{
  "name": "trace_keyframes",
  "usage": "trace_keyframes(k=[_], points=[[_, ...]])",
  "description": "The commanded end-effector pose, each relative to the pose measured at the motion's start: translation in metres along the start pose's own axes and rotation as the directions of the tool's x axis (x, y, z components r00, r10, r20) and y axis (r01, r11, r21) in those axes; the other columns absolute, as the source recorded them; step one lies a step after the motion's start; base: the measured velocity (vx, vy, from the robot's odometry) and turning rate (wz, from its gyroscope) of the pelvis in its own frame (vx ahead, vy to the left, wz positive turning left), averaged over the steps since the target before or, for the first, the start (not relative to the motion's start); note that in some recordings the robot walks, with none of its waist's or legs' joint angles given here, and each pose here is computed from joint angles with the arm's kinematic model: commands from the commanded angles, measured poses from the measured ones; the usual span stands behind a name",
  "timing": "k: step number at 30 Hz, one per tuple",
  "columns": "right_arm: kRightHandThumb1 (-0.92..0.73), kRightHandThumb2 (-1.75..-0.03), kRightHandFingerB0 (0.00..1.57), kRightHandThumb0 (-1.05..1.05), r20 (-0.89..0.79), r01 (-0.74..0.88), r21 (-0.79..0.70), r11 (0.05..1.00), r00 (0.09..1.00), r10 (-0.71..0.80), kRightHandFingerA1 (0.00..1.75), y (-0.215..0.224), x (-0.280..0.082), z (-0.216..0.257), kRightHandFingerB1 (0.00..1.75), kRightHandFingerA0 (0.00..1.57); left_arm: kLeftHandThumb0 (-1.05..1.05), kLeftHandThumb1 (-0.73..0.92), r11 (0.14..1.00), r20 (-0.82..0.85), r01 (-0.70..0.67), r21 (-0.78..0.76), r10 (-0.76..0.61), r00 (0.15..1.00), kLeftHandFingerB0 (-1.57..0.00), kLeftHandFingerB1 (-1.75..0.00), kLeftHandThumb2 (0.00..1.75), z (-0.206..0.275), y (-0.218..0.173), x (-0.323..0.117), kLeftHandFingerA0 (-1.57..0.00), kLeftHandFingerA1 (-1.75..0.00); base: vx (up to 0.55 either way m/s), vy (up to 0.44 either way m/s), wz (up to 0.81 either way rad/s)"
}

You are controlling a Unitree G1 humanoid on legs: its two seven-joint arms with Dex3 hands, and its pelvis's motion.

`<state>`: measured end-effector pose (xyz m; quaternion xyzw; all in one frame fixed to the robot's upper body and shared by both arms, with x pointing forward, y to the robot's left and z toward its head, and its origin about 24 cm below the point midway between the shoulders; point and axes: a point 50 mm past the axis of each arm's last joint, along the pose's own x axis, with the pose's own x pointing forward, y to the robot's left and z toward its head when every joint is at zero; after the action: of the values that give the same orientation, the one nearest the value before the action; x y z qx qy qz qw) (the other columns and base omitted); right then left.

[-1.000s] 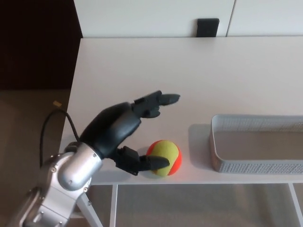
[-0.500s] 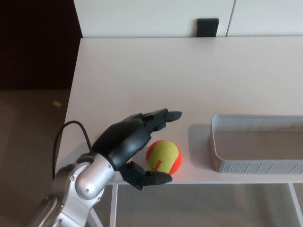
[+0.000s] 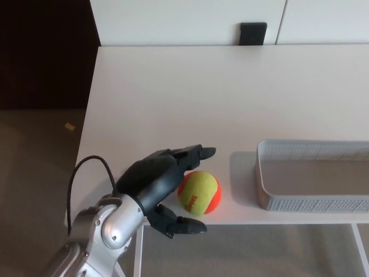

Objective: The robot walk towards a table in front and uses its left hand to pickup a tennis ball on the left side and put it in a container on the right hand side

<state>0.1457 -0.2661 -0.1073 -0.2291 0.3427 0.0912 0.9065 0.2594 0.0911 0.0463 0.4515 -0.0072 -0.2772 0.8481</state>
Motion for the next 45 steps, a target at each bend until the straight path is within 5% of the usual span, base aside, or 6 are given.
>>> trace_keyframes(k=[1,10,16,21,22,45], points=[[-0.59,-0.59,0.66,-0.53,-0.011,0.012,-0.006,1.000,1.000,-0.012,0.47,-0.005,0.000,0.001,0.41,0.82,-0.35,0.17,0.999,-0.062,-0.017,0.046,0.020,0.998,0.00,-0.48,0.83,-0.009,-0.008,0.004,-0.03,-0.50,0.00,0.000,0.00],[-0.59,-0.59,0.65,-0.54,0.005,0.008,-0.004,1.000,1.000,-0.008,0.47,-0.005,0.001,0.004,0.42,0.81,-0.74,0.41,0.998,-0.084,-0.014,0.061,0.019,0.996,-0.12,-0.35,0.72,-0.008,-0.014,0.007,-0.16,-0.43,0.00,0.000,0.00],[-0.61,-0.60,0.66,-0.57,0.024,0.006,-0.012,1.000,1.000,-0.006,0.45,-0.006,0.002,0.009,0.41,0.79,-0.29,0.88,0.998,-0.075,-0.043,0.049,0.047,0.996,-0.66,-0.40,0.67,-0.002,-0.021,0.012,-1.24,-0.61,0.00,0.000,0.00],[-0.60,-0.60,0.66,-0.57,0.025,0.005,-0.015,1.000,1.000,-0.005,0.46,-0.006,0.003,0.012,0.41,0.80,-0.27,0.86,0.995,-0.069,-0.077,0.065,0.081,0.994,-0.80,-0.45,0.67,0.001,-0.021,0.012,-1.26,-0.69,0.00,0.000,0.00],[-0.61,-0.60,0.65,-0.55,0.029,0.003,-0.017,1.000,1.000,-0.002,0.45,-0.008,0.004,0.014,0.41,0.80,-0.24,0.77,0.992,-0.063,-0.118,0.054,0.121,0.991,-1.07,-0.68,0.75,0.004,-0.021,0.014,-0.96,-1.26,0.00,0.000,0.00],[-0.59,-0.59,0.65,-0.53,0.014,-0.007,-0.002,1.000,1.000,0.007,0.45,-0.009,0.005,0.014,0.41,0.82,-0.11,0.67,0.925,0.046,-0.350,-0.151,0.360,0.932,-1.03,-0.84,0.71,0.027,0.052,0.003,-1.10,-1.23,0.00,0.000,0.00]])
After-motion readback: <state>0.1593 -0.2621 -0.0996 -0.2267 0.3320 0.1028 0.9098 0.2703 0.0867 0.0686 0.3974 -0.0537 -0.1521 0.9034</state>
